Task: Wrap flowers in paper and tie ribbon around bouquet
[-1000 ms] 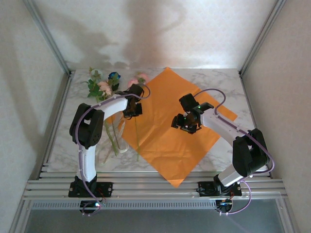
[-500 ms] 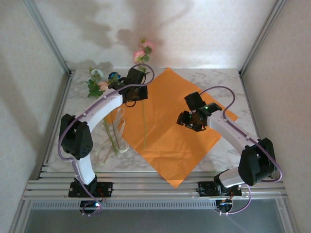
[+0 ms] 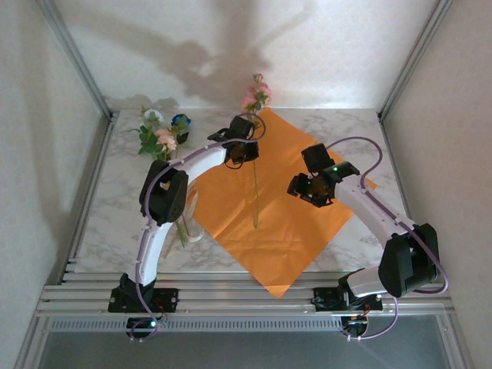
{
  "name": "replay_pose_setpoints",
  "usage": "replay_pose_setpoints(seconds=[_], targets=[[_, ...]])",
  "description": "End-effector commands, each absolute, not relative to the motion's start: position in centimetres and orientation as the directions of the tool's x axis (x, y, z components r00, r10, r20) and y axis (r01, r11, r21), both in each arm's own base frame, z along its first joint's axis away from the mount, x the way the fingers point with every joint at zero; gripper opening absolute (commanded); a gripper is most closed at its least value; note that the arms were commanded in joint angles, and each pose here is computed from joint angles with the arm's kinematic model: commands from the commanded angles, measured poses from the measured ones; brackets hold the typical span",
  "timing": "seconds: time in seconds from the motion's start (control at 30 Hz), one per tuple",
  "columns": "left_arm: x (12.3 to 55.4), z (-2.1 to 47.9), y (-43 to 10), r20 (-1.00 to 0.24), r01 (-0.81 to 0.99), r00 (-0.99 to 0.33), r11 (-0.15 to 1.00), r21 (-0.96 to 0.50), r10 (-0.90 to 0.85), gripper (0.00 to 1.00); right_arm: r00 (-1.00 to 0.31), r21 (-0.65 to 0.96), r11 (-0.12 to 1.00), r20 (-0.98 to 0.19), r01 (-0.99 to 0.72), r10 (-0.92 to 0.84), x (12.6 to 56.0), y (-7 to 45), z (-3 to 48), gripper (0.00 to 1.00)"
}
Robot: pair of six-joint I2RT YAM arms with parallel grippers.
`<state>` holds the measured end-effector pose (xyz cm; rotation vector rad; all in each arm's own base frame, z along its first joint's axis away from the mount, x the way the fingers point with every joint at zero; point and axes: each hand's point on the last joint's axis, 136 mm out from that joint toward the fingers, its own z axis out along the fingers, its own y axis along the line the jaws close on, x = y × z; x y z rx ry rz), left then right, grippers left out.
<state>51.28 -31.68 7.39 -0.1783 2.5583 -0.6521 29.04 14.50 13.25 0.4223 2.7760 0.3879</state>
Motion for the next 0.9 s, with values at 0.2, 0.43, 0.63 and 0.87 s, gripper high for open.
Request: replay_pose_setpoints(seconds=[0.2, 0.43, 0.63, 0.87], targets=[[51.8, 8.3, -32.0, -0.426, -0.006, -0.873, 0.879, -0.476, -0.237, 0.34, -0.92, 0.3, 0.921, -0.222, 0.25, 0.322, 27.6, 14.0, 13.0, 0.6], [49.5, 16.5, -23.8, -0.52, -0.123, -0.795, 0.922, -0.367, -0.312, 0.44, -0.92, 0.302, 0.922, -0.229, 0.243, 0.318, 27.8, 14.0, 12.9, 0.6], [46.1, 13.9, -11.4, -0.455, -0.253, -0.817, 0.93, -0.268, -0.354, 0.4, -0.926, 0.313, 0.926, -0.24, 0.21, 0.291, 28.2, 14.6, 13.0, 0.6], [45.2, 7.6, -4.5, -0.373, -0.287, -0.869, 0.945, -0.157, -0.326, 0.39, -0.938, 0.318, 0.935, -0.249, 0.156, 0.241, 28.6, 15.9, 13.6, 0.6]])
